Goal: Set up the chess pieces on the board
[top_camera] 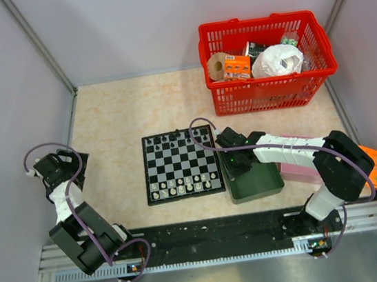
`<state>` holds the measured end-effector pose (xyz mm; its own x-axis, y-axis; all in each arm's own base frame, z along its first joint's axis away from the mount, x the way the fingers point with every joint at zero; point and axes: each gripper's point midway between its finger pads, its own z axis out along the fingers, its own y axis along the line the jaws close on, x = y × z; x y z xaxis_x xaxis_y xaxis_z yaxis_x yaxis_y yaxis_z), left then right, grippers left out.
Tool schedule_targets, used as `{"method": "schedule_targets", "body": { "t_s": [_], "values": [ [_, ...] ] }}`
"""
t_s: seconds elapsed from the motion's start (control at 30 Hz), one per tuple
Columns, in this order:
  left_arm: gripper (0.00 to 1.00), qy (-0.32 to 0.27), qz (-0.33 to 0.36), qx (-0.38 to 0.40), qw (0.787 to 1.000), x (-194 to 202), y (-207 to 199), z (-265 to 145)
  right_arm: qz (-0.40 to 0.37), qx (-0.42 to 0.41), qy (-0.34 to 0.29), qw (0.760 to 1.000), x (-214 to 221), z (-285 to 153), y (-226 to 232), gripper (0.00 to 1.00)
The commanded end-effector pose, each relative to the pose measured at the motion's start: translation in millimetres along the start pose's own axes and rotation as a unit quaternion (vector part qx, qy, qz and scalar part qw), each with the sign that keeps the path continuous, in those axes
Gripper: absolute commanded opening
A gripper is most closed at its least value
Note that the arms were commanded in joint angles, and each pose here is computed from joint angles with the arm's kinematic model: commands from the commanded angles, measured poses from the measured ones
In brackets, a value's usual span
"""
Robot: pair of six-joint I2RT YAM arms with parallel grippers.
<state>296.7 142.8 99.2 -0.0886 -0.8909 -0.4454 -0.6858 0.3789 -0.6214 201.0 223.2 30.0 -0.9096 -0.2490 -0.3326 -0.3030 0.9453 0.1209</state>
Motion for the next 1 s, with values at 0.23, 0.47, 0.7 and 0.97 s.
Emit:
{"method": "schedule_targets", "body": {
  "t_s": [0.23, 0.47, 0.7, 0.97],
  "values": [
    [0.98, -0.021, 0.007, 0.023, 0.999, -12.0, -10.8, -4.0, -0.017, -0.014, -0.033, 0.999, -18.3, -8.6, 10.6, 0.32],
    [0.98, -0.028, 0.011, 0.021, 0.999, -13.9, -11.4, -9.6, -0.02, -0.013, -0.035, 0.999, -16.9, -8.1, 9.0, 0.26],
    [0.98, -0.019, 0.007, 0.021, 1.0, -10.9, -10.3, -4.6, -0.023, -0.014, -0.039, 0.999, -21.6, -9.7, 10.3, 0.21],
    [0.98, -0.02, 0.008, 0.018, 1.0, -11.2, -8.4, -3.5, -0.024, -0.015, -0.042, 0.999, -25.7, -13.1, 12.3, 0.18]
  ]
}}
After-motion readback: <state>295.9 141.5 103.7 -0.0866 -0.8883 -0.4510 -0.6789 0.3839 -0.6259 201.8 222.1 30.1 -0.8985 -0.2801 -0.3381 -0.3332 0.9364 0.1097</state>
